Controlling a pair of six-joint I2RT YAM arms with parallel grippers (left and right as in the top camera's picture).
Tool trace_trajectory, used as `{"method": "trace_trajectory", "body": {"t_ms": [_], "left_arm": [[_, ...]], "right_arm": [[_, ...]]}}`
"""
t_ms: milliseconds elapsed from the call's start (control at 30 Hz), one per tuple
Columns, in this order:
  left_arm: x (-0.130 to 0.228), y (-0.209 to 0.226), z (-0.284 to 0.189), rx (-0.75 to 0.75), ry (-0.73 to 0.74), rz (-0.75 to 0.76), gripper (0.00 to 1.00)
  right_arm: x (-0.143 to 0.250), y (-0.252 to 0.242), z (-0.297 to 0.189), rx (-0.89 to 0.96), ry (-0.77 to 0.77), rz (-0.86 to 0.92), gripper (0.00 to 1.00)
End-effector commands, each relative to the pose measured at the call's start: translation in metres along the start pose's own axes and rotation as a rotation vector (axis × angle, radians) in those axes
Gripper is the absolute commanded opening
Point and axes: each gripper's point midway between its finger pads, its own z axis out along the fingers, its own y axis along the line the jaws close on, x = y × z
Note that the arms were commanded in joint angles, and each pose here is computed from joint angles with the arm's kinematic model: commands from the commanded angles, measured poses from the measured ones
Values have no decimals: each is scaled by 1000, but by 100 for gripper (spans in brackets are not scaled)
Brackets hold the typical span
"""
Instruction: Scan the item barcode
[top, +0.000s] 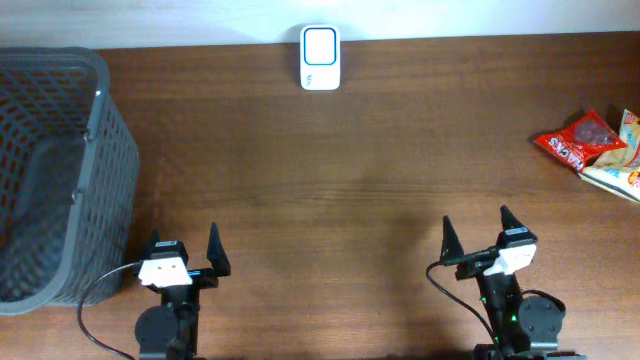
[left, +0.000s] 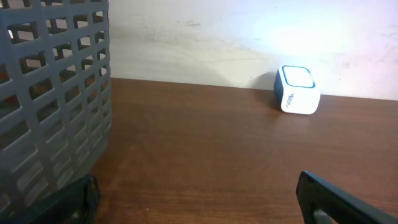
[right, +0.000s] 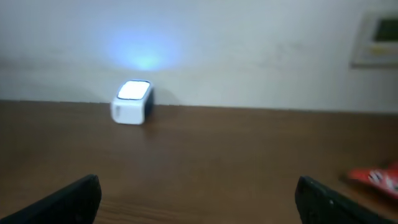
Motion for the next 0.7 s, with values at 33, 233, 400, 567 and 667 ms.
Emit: {"method": "trace_trajectory", "body": {"t_ms": [33,233,400,567,667], "left_arm": [[2,-1,0,5,0,-5,99],[2,-1,0,5,0,-5,99],[2,-1,0,5,0,-5,99],[2,-1,0,5,0,-5,99],[2,-1,0,5,0,-5,99]], "right_arm": [[8,-21,-1,123,10,49,98],[21,-28,-2,165,70,5,98],[21,-29,-3,167,69,-29,98],[21,-29,-3,170,69,-30,98],[21,-31,-3,183,71,-39,98]]}}
